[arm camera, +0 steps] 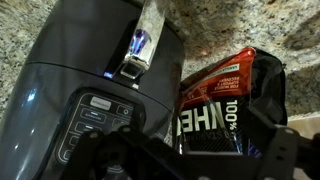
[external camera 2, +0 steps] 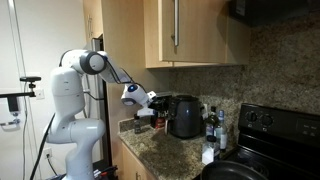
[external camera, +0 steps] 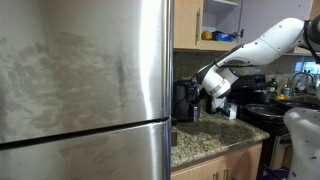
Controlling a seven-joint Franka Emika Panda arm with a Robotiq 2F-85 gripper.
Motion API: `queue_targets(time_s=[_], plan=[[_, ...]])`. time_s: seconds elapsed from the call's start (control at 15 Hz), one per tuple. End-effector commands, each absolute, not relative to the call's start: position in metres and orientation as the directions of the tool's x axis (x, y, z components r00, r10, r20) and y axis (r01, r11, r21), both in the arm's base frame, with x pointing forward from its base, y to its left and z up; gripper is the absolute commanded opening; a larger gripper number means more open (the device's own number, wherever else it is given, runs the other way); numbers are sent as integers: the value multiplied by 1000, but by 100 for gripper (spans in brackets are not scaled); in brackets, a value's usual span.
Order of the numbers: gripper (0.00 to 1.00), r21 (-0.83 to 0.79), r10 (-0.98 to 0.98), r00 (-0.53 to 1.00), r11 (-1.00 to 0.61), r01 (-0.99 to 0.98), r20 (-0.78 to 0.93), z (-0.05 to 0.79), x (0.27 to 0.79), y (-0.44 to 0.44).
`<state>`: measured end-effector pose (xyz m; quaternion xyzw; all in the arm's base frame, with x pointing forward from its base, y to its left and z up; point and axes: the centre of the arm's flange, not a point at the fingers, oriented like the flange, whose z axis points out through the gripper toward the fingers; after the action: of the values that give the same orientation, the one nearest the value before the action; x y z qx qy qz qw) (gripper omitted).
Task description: Turn on the air fryer
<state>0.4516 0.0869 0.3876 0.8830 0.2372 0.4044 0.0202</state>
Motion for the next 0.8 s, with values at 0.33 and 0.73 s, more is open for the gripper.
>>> queue_targets(time_s=[0.33, 0.73], plan=[[100, 163, 323, 523, -930, 328, 789, 430, 477, 80], [100, 129, 288, 598, -947, 295, 748, 387, 485, 73]])
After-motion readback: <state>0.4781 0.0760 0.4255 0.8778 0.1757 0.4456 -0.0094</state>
